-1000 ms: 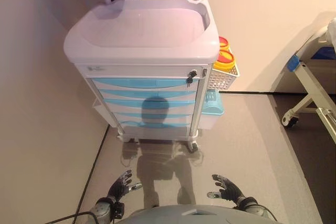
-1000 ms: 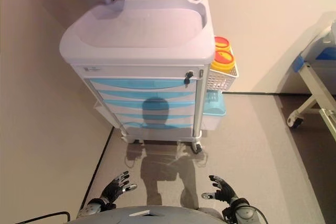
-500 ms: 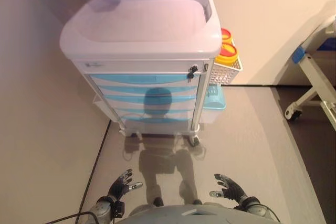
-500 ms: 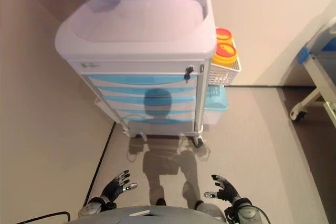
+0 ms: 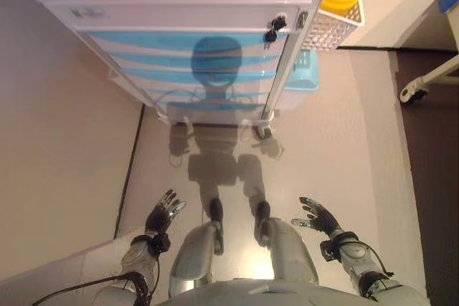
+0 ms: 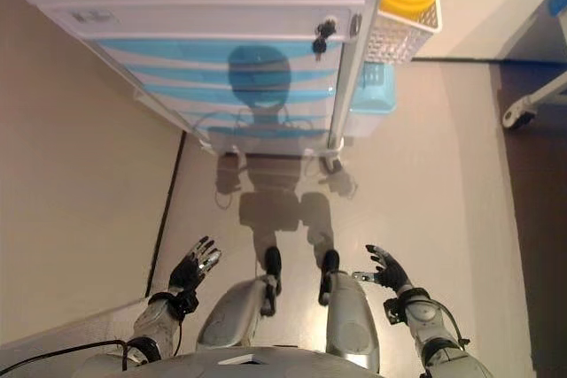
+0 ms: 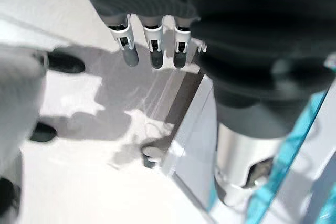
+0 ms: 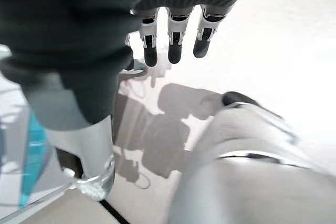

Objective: Open the drawer and pick up the medicine

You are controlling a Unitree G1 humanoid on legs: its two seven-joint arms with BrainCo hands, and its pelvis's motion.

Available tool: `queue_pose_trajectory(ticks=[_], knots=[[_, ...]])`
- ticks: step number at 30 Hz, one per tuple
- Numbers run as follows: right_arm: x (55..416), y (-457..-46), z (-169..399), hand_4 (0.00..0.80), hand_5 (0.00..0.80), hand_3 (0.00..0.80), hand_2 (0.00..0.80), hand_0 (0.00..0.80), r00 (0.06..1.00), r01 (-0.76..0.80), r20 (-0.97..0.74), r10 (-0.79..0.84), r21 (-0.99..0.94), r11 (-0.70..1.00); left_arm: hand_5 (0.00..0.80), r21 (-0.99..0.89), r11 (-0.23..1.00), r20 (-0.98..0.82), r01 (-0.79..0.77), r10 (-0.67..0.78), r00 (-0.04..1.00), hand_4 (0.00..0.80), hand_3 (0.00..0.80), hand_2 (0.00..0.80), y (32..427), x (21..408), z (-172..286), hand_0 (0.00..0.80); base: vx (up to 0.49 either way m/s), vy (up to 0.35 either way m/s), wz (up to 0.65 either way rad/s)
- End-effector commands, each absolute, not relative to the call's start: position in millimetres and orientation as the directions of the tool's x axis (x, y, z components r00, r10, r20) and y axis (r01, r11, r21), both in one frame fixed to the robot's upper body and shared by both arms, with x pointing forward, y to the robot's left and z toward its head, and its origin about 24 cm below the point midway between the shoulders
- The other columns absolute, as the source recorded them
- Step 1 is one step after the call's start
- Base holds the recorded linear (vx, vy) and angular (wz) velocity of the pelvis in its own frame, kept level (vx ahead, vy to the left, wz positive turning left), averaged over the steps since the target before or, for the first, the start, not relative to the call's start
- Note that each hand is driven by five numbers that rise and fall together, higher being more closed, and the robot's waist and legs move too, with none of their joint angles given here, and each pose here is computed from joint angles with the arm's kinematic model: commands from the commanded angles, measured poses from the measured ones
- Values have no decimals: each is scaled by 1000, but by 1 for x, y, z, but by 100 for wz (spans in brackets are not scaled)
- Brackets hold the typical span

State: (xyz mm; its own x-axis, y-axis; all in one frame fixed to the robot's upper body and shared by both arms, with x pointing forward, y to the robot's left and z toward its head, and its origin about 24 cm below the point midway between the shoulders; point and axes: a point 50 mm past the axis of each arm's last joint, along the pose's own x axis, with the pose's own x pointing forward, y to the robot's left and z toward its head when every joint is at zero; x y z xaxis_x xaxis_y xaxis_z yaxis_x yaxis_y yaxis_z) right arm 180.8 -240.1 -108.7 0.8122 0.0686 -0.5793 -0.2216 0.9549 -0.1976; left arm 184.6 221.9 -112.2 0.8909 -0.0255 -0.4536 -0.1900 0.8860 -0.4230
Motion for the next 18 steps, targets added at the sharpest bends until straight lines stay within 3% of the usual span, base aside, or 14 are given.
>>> queue_pose_trajectory(ticks=[1,9,18], knots=[[183,-234,-103,0,0,0,0,0,858,-186,-508,77,-167,968,0,-523,828,-335,-202,18,942,0,0,0,226,196,-100,0,-21,64,-18],[197,-237,-88,0,0,0,0,0,901,-153,-427,71,-161,975,0,-672,730,-18,-124,151,988,0,0,0,240,257,-40,0,-10,55,-30],[211,-236,-73,0,0,0,0,0,930,-144,-359,74,-172,975,0,-734,670,337,113,215,917,0,0,0,254,312,43,0,20,30,-21]])
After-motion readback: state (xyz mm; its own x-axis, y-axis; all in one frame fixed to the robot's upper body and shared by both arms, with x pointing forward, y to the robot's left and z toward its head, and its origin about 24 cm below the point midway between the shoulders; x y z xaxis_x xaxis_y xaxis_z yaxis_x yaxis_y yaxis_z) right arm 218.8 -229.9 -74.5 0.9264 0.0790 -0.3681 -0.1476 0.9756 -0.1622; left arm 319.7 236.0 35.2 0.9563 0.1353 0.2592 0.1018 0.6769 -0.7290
